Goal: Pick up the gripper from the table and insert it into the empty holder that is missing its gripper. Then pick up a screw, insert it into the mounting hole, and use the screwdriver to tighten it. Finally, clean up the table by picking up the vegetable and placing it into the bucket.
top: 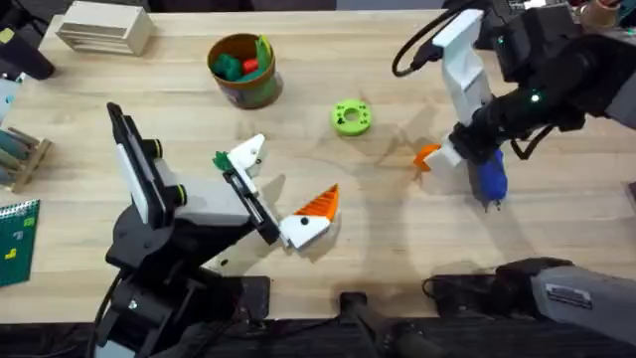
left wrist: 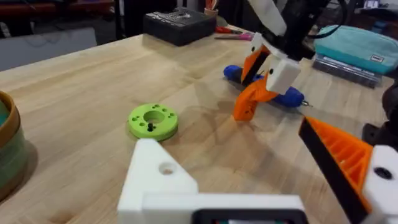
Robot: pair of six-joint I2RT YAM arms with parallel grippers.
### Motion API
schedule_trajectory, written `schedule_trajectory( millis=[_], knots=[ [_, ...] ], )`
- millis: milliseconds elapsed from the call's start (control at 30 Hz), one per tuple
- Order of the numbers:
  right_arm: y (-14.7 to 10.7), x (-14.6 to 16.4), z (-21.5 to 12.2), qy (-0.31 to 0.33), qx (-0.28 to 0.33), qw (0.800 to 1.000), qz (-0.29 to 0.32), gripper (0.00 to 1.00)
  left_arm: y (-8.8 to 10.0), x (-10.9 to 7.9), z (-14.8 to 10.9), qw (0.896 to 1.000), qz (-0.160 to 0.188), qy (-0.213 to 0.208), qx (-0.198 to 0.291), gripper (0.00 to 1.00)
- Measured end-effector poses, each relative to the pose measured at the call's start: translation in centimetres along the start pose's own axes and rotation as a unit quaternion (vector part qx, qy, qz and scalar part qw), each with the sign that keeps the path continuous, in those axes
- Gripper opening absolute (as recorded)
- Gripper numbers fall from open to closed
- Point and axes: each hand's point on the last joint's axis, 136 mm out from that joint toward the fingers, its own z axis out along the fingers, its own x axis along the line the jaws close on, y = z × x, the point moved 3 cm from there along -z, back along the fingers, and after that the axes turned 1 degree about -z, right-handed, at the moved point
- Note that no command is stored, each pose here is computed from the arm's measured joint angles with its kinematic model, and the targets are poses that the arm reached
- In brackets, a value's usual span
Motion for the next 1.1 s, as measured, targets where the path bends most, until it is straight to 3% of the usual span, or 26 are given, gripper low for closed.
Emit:
schedule_trajectory(
  millis=[167,400,500,800,933,967,1000,1100],
  knots=[
    [0.0,0.7,0.1,0.009,0.006,1.0,-0.014,0.53,0.0,0.0,0.0,1.0,0.0,0.0,0.0,0.987],
    [0.0,0.8,0.1,0.009,0.006,1.0,-0.017,0.229,0.0,0.0,0.0,1.0,0.0,0.0,0.0,0.987],
    [0.1,0.7,0.0,0.008,0.005,1.0,-0.018,0.03,0.0,0.0,0.0,1.0,0.0,0.0,0.0,0.987],
    [0.4,0.7,-1.4,-0.01,-0.021,1.0,-0.019,0.019,0.0,0.0,0.0,1.0,0.0,0.0,0.0,0.987],
    [0.9,0.4,-4.2,-0.034,-0.079,0.996,0.012,0.019,0.0,0.0,0.0,1.0,0.0,0.0,0.0,0.987],
    [1.8,-0.4,-6.3,-0.025,-0.158,0.985,0.067,0.019,0.0,0.0,0.0,1.0,0.0,0.0,0.0,0.987],
    [3.5,-1.6,-8.2,0.005,-0.257,0.96,0.115,0.019,0.0,0.0,0.0,1.0,0.0,0.0,0.0,0.987],
    [4.8,-1.6,-8.4,0.071,-0.326,0.929,0.158,0.019,0.0,0.0,0.0,1.0,0.0,0.0,0.0,0.987]
  ],
)
